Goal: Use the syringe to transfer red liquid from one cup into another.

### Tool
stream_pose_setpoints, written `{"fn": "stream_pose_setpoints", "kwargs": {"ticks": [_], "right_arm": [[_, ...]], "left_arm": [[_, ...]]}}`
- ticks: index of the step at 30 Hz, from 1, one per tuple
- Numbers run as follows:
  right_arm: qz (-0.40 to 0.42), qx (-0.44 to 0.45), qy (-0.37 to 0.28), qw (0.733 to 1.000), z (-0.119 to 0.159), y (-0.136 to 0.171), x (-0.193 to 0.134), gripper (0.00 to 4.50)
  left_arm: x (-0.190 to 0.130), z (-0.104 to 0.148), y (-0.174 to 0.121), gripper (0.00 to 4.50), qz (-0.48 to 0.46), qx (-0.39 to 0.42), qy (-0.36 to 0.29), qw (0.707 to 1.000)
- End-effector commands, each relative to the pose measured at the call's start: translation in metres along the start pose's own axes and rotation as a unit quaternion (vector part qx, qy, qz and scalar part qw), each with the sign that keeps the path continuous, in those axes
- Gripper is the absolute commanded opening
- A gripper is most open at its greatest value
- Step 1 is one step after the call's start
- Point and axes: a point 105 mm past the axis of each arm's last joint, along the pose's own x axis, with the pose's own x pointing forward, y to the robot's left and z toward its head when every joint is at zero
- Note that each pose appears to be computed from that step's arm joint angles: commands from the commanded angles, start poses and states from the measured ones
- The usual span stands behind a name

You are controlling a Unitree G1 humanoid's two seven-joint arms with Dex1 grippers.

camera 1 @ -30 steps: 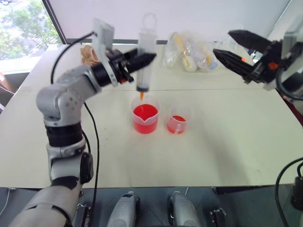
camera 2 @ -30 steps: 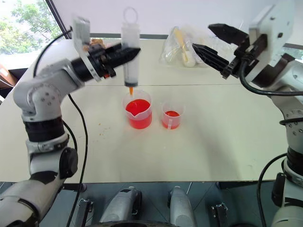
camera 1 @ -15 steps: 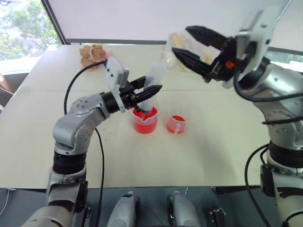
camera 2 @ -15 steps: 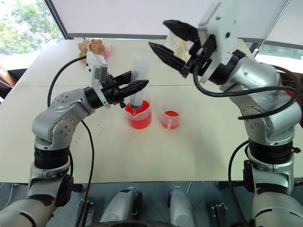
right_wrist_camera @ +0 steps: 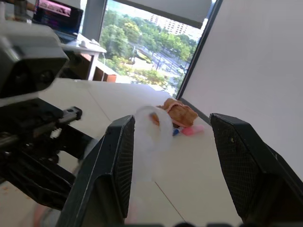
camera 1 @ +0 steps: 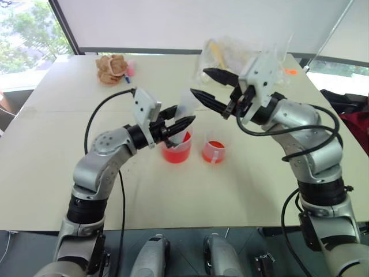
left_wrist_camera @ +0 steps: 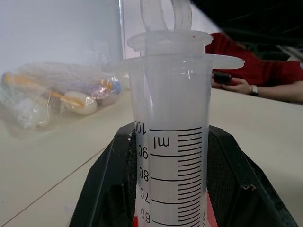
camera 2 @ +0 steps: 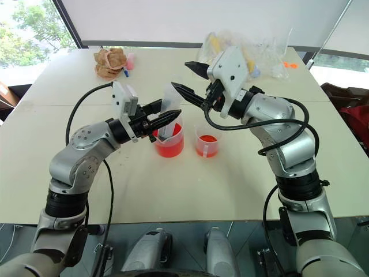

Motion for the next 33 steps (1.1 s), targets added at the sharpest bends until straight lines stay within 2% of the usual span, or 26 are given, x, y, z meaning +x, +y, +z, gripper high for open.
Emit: {"fn": "stream_pose_setpoints", "kwargs": {"ticks": [1,8,12,14,15,26,33], "right_arm": [[0.0,-0.031,-0.004,1.0,0.002,-0.002,0.0,2.6],[-0.013,-0.056,0.025,0.998,-0.014,-0.007,0.009,2.6],[-0.009,-0.071,0.038,0.997,-0.021,-0.003,0.017,1.39],[-0.01,-0.075,0.043,0.996,-0.023,-0.002,0.02,0.38],[-0.009,-0.078,0.044,0.996,-0.024,-0.001,0.021,0.04],[-0.004,-0.084,0.03,0.996,-0.016,0.003,0.027,0.04],[-0.075,-0.103,-0.011,0.992,0.008,-0.023,0.026,0.04]], "left_arm": [[-0.003,0.017,-0.004,1.38,0.0,0.027,-0.03,0.999],[-0.005,0.004,-0.007,1.38,0.001,0.033,-0.018,0.999],[-0.004,-0.001,-0.007,1.38,0.002,0.03,-0.016,0.999],[-0.005,-0.003,-0.007,1.38,0.004,0.031,-0.014,0.999],[-0.005,-0.004,-0.007,1.38,0.004,0.031,-0.013,0.999],[-0.005,-0.011,-0.003,1.38,0.018,-0.002,-0.02,1.0],[-0.003,-0.015,0.005,1.38,0.033,-0.03,-0.029,0.999]]}}
